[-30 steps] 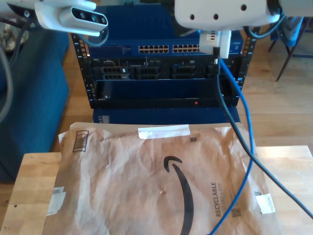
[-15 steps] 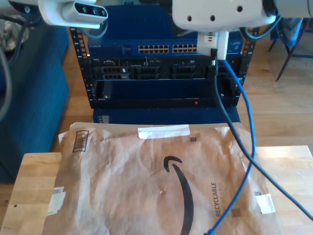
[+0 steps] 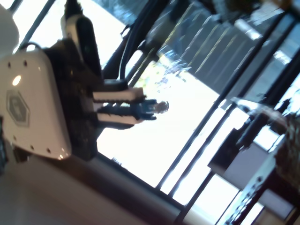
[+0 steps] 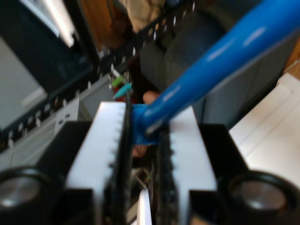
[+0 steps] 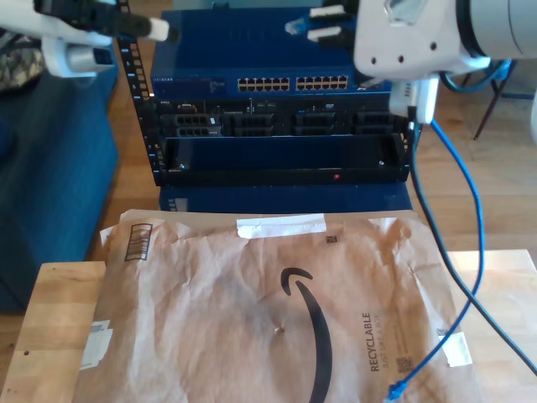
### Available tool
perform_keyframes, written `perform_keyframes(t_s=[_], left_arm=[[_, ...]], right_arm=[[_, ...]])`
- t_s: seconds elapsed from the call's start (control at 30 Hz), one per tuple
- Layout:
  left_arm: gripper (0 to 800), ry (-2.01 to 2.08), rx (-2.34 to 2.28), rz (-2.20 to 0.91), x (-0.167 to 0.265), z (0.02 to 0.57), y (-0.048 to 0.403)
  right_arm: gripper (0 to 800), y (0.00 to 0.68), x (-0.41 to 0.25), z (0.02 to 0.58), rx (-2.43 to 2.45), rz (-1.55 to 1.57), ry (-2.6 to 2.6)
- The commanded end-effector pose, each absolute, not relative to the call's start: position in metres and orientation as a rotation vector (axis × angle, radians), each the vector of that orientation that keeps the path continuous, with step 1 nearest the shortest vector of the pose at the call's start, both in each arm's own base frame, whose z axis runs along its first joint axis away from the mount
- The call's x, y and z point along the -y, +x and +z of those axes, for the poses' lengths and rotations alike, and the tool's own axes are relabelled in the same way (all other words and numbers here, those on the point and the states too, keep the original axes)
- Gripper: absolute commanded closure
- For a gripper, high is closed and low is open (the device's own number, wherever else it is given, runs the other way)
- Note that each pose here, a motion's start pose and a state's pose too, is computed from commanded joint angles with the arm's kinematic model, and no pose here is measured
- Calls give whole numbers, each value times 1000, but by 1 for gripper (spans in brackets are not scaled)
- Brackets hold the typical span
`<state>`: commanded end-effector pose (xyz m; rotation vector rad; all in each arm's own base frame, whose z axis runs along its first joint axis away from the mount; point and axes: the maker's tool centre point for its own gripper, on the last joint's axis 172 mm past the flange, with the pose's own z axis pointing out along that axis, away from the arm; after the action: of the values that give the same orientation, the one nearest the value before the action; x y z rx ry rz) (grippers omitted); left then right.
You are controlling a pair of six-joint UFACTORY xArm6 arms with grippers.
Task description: Grab the cable and plug it in
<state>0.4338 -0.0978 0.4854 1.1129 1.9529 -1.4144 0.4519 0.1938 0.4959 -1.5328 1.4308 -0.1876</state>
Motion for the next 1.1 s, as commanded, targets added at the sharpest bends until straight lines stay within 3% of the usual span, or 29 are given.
perform_keyframes(t_s=[0.37,0.67,1.1], left_arm=[[0,1328,-2267,-1032,-10,400,396],[0,1598,-2363,-917,-57,346,298],[0,1743,-2271,-823,-176,265,192]], right_arm=[[796,456,-129,386,-1654,-232,-1593],[796,458,-117,366,-1666,-296,-1599],[796,439,-111,343,-1681,-296,-1625]])
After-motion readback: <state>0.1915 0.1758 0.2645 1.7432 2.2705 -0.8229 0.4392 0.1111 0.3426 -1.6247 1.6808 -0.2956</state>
